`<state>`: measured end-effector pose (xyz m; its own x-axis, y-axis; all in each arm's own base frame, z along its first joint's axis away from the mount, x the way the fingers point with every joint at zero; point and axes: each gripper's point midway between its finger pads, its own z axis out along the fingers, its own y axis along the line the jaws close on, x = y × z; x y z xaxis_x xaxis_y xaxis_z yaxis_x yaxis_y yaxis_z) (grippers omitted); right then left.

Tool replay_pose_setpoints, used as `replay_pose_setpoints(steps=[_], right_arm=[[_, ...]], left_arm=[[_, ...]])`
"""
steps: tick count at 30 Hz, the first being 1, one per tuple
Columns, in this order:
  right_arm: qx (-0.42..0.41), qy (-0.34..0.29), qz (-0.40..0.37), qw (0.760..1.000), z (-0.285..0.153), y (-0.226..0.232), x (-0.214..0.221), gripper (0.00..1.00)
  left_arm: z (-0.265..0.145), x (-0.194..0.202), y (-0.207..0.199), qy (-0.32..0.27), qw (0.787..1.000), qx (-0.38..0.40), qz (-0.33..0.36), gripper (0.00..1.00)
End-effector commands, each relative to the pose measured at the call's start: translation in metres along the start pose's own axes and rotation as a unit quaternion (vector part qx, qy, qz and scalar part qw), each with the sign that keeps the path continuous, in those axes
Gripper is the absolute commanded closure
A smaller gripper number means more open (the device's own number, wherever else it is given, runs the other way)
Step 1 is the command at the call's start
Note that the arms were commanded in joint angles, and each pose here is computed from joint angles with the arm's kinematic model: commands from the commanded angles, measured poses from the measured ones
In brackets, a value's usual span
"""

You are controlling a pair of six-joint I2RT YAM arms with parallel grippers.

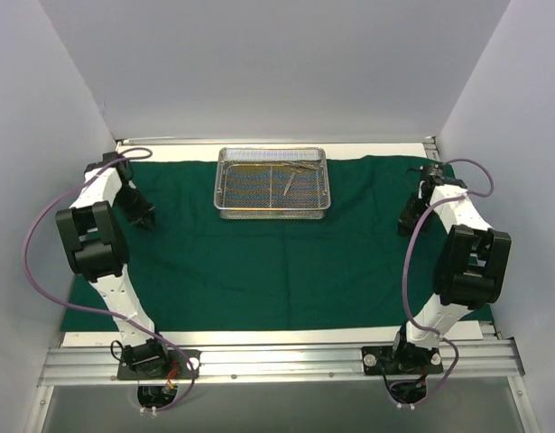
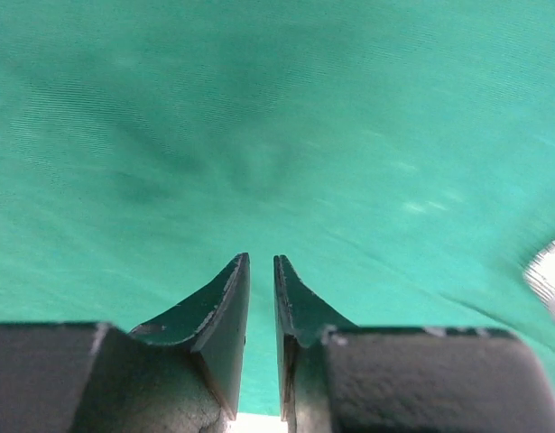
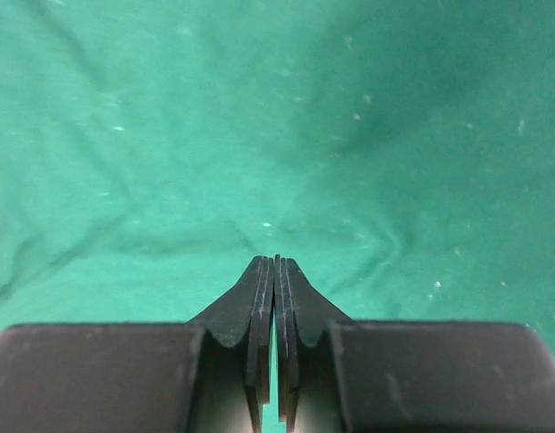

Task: Open and lay out the surgical kit
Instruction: Smooth out the surgical kit at the center of the board.

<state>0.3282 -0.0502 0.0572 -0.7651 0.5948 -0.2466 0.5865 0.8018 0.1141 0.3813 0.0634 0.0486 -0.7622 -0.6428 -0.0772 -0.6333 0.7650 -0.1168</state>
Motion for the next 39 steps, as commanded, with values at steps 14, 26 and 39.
replay_pose_setpoints(steps=[14, 26, 39], right_arm=[[0.136, 0.092, 0.028, 0.986, 0.031, -0.089, 0.061, 0.98], [-0.026, 0.034, -0.073, 0.996, -0.02, 0.035, 0.019, 0.92], [0.007, 0.152, -0.03, 0.988, 0.033, 0.001, 0.114, 1.0]], left_arm=[[0.033, 0.041, -0.014, 0.06, 0.997, 0.009, 0.037, 0.81], [-0.034, 0.055, -0.06, -0.011, 0.99, 0.039, 0.132, 0.67], [0.024, 0.037, -0.066, 0.034, 0.993, 0.031, 0.113, 0.68]])
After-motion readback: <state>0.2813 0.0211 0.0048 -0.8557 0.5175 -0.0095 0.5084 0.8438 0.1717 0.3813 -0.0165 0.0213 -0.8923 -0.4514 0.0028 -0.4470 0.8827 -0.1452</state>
